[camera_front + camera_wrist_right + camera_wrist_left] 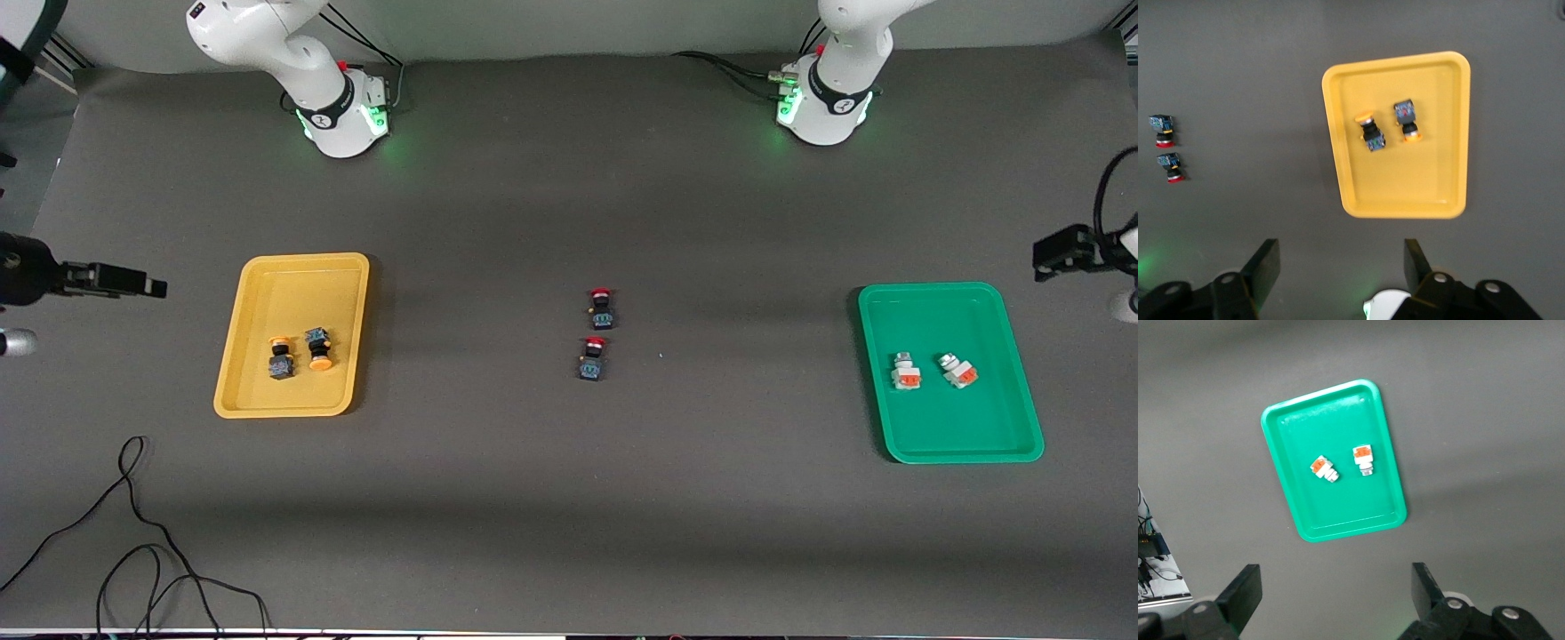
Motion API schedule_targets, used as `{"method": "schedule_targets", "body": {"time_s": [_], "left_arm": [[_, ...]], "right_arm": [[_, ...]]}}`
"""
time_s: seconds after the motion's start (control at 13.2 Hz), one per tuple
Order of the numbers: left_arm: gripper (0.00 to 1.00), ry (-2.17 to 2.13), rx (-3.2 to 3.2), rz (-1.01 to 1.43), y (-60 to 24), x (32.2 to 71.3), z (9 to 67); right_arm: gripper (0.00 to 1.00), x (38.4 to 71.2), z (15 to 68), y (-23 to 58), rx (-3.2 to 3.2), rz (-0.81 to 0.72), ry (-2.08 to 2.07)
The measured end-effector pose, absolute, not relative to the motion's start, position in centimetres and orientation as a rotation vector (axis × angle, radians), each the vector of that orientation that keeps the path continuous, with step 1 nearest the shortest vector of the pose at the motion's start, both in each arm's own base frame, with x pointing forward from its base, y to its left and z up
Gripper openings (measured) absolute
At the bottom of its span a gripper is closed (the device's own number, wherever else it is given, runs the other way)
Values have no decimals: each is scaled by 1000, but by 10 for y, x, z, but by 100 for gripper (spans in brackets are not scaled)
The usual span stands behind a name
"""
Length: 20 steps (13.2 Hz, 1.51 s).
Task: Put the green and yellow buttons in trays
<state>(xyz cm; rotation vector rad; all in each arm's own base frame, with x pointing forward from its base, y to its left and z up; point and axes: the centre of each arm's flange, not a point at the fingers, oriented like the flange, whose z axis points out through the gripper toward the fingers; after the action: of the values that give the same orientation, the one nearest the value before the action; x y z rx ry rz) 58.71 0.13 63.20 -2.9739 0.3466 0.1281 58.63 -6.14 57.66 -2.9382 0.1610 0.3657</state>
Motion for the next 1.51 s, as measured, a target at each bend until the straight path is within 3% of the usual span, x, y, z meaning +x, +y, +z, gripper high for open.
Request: {"method": "schedule_targets", "body": {"time_s": [0.15,0.3,0.45,1.51], "left_arm": [[100,341,-2989,87,-14,572,654],[100,320,-3008,70,-13,560,669],[100,314,-3010,65,-12,551,674],[100,332,-3100,20,-20,549,637]], "right_arm": [[86,584,590,-55,-2972,383,160],[98,584,593,-46,-2986,380,144],[100,584,596,-40,-2996,376,134],[100,594,598,-38,-3056,414,106]]}}
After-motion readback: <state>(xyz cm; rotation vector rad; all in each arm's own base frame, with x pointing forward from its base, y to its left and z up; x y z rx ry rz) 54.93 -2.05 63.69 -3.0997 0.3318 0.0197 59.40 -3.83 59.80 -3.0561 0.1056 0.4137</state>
